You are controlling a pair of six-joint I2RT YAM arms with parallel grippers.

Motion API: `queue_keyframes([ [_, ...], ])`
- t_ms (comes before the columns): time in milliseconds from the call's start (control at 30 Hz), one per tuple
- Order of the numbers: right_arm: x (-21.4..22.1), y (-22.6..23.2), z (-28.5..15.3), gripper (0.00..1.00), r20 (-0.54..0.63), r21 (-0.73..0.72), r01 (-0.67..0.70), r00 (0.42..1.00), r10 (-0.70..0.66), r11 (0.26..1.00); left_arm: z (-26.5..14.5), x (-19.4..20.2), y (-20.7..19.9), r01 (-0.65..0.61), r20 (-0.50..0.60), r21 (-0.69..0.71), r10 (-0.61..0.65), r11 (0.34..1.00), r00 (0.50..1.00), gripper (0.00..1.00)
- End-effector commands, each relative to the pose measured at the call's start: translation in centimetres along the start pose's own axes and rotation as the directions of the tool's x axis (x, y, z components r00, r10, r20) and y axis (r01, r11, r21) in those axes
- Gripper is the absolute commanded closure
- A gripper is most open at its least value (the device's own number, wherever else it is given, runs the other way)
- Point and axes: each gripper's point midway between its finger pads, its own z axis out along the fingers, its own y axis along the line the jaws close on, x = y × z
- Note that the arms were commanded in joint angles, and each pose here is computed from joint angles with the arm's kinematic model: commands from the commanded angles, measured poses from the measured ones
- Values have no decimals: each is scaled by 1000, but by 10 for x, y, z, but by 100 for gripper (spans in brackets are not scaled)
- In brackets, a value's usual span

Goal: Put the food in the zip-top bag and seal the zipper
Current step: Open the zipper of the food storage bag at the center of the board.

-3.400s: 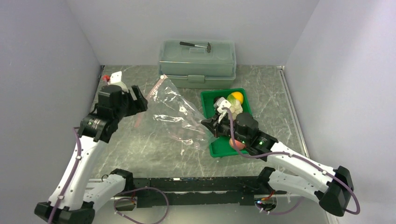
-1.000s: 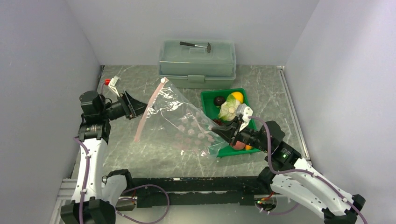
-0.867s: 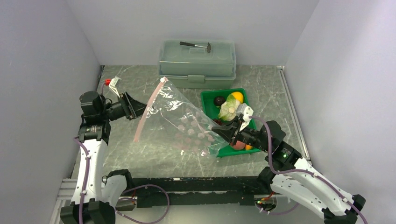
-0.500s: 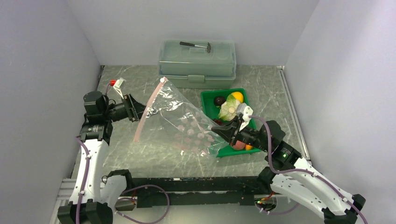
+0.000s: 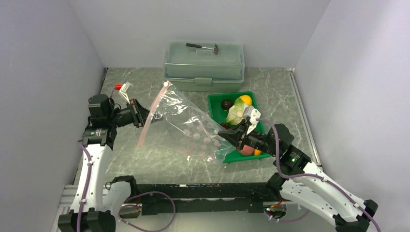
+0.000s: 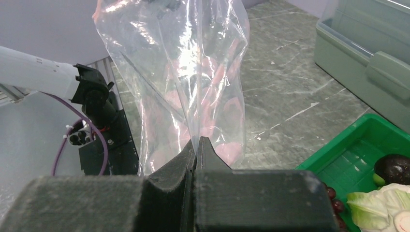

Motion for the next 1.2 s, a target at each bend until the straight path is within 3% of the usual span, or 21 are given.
queue_keyframes([
  [0,-28,5,1,100,92,-21,25,995,-23,999,-4,-12,-12,-86,24,-20,86,996,996,96],
  [167,-28,4,1,100,87,-14,31,996,-30,999,-4,-13,-9,-85,31,-41,86,996,996,81],
  [267,-27,2,1,100,86,-6,31,996,-30,1000,-4,-13,-8,-85,31,-39,86,996,996,80],
  [433,-25,2,0,100,81,-7,30,996,-29,1000,-4,-13,-10,-90,29,-37,91,995,995,82],
  [567,-24,2,0,100,79,-5,28,996,-27,1000,-4,-13,-12,-88,28,-24,89,996,996,100],
  [767,-21,-1,4,100,75,7,15,997,-16,1000,-10,-20,-23,-133,64,-54,136,990,989,100],
  [900,-19,-4,10,86,66,11,2,998,-2,1000,-19,-35,-19,-153,96,-190,174,970,980,100],
  [1067,-16,-18,19,55,40,69,-9,999,6,998,-28,-47,-23,-177,117,-271,215,946,970,100],
  [1167,-14,-22,25,46,11,86,-6,1000,5,996,-32,-52,-27,-189,126,-292,233,938,964,100],
])
